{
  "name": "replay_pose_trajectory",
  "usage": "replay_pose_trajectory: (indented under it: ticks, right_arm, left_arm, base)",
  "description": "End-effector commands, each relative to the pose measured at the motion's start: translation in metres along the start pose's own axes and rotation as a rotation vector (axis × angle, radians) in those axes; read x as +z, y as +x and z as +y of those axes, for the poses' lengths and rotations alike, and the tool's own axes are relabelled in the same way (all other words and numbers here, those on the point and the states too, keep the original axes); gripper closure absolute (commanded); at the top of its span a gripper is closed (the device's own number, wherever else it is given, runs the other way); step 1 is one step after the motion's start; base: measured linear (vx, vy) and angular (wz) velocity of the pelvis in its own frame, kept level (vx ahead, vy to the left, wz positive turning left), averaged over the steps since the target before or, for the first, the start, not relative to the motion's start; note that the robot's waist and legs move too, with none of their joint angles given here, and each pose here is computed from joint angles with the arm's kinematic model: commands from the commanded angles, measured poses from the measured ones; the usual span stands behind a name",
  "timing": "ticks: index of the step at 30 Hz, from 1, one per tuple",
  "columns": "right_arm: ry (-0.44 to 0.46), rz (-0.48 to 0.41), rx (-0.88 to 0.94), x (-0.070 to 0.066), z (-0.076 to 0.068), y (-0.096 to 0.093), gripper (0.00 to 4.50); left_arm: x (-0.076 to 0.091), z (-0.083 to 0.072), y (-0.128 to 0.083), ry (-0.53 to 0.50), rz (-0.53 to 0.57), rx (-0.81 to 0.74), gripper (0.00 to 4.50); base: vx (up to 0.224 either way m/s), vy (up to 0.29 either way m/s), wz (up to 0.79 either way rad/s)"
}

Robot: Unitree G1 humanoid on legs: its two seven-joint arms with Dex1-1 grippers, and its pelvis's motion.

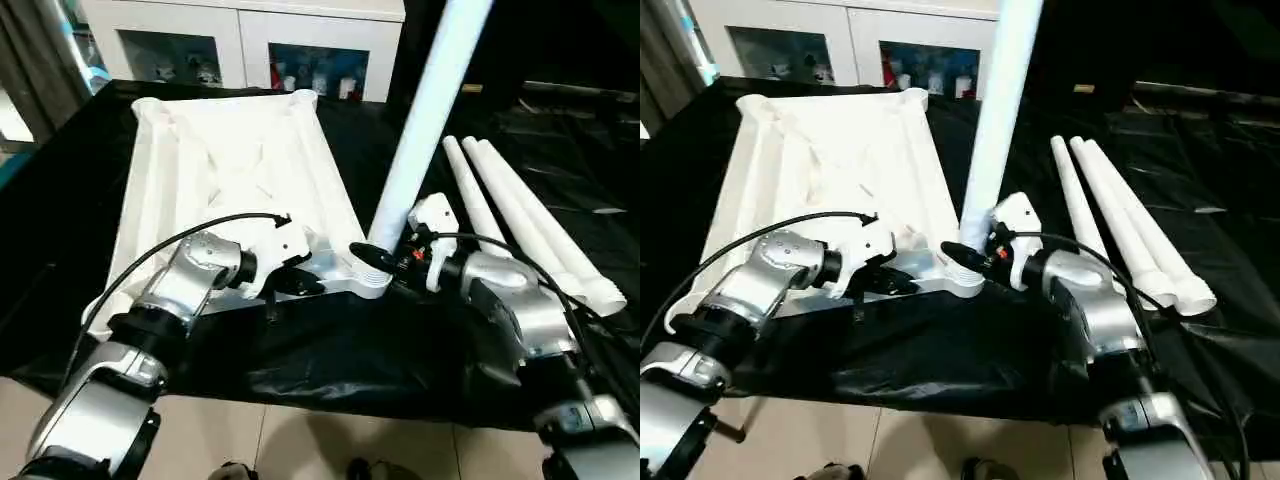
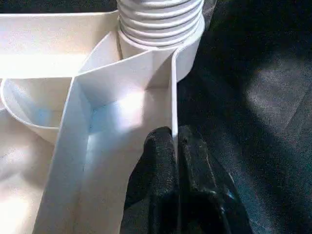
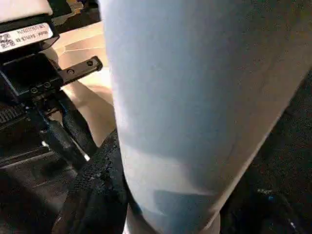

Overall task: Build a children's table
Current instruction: Insert table leg to table base, then rotate leg to tighten

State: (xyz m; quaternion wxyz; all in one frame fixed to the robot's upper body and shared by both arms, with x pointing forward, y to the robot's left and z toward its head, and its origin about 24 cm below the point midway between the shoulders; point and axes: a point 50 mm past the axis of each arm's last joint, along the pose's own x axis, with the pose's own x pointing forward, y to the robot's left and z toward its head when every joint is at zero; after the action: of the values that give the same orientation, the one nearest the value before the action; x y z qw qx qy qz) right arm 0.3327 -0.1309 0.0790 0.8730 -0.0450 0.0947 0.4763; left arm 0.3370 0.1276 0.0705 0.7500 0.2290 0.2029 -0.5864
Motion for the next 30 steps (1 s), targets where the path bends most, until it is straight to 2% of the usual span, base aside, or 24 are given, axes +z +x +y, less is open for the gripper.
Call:
replay_pose_trajectory:
  ticks: [1,10,14,17,25,30]
  right_arm:
    - [0.097,0.193,-0.013,-0.042,0.0,-0.006,2.59]
    - [0.112,0.226,0.022,-0.048,-0.003,-0.009,2.59]
    - [0.118,0.218,0.08,-0.052,0.002,-0.012,2.59]
    - [0.089,0.244,0.114,-0.057,0.005,-0.014,2.59]
    - [0.077,0.253,0.149,-0.059,0.005,-0.015,2.59]
    - [0.073,0.251,0.158,-0.059,0.006,-0.015,2.59]
  left_arm:
    - [0.007,-0.003,-0.001,0.056,-0.009,-0.036,4.5]
    - [0.008,-0.01,-0.002,0.084,-0.026,-0.086,4.5]
    - [0.009,-0.017,-0.003,0.106,-0.043,-0.151,4.5]
    - [0.008,-0.022,-0.005,0.116,-0.034,-0.213,4.5]
    - [0.009,-0.025,-0.01,0.124,-0.02,-0.262,4.5]
    - [0.01,-0.022,-0.01,0.13,-0.019,-0.227,4.5]
  base:
    - [0.0,0.0,0.0]
    - [0.0,0.0,0.0]
    - [0.0,0.0,0.0]
    - [0.0,0.0,0.0]
    - [0.0,0.0,0.0]
    - [0.0,0.0,0.0]
